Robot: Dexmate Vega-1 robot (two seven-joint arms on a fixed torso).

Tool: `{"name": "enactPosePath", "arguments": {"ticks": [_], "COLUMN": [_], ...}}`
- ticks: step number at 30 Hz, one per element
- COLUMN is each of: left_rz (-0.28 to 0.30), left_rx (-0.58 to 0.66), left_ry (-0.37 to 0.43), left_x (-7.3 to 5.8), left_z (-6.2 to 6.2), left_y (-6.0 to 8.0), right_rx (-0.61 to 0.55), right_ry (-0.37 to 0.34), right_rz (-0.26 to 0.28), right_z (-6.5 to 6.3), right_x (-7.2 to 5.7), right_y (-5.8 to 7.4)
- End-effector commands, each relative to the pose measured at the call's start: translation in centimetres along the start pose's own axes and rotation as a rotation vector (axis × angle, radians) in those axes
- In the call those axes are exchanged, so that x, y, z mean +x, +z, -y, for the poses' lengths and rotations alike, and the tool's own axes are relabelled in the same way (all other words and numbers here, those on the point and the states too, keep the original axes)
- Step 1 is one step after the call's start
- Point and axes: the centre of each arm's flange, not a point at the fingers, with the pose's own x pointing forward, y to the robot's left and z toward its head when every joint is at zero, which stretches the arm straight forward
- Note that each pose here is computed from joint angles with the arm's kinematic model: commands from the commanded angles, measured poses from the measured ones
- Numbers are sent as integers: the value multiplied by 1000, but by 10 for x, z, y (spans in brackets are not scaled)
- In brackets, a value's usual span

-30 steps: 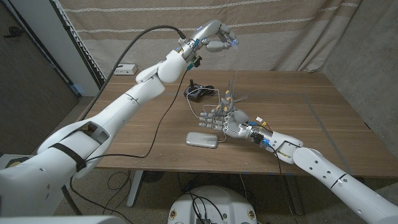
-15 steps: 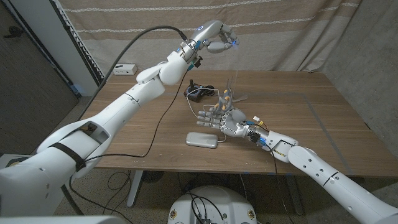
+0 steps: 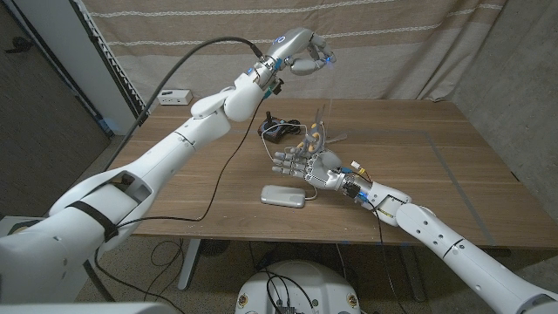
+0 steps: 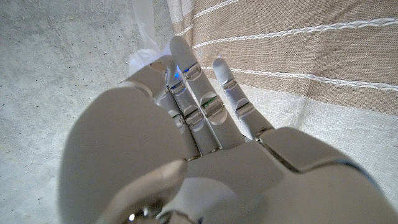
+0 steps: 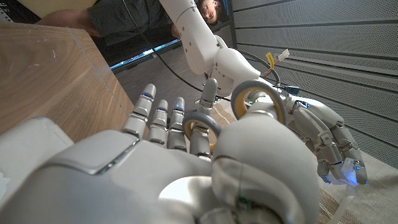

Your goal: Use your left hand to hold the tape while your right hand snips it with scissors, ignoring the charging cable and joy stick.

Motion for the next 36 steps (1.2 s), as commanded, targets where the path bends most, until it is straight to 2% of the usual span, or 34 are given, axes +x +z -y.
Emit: {"name": "enactPosePath", "arguments": {"ticks": [1, 4, 11, 21, 28, 36], "left_rz": [-2, -10, 9, 7, 1, -2], "left_rx": [33, 30, 41, 54, 54, 56], "left_ry": [1, 0, 4, 15, 19, 27], "left_x": [-2, -1, 0, -5, -7, -9], "left_z": [3, 4, 5, 4, 2, -1], "left_y": [-2, -6, -5, -6, -8, -11], "right_rx": [14, 21, 20, 26, 23, 9], "right_ry": [50, 61, 86, 111, 125, 116], "right_rz": [32, 25, 40, 53, 54, 58], "right_z": [1, 2, 4, 9, 12, 15], "right_x": [14, 19, 25, 33, 38, 37], "right_y": [-5, -8, -9, -12, -9, -4]}}
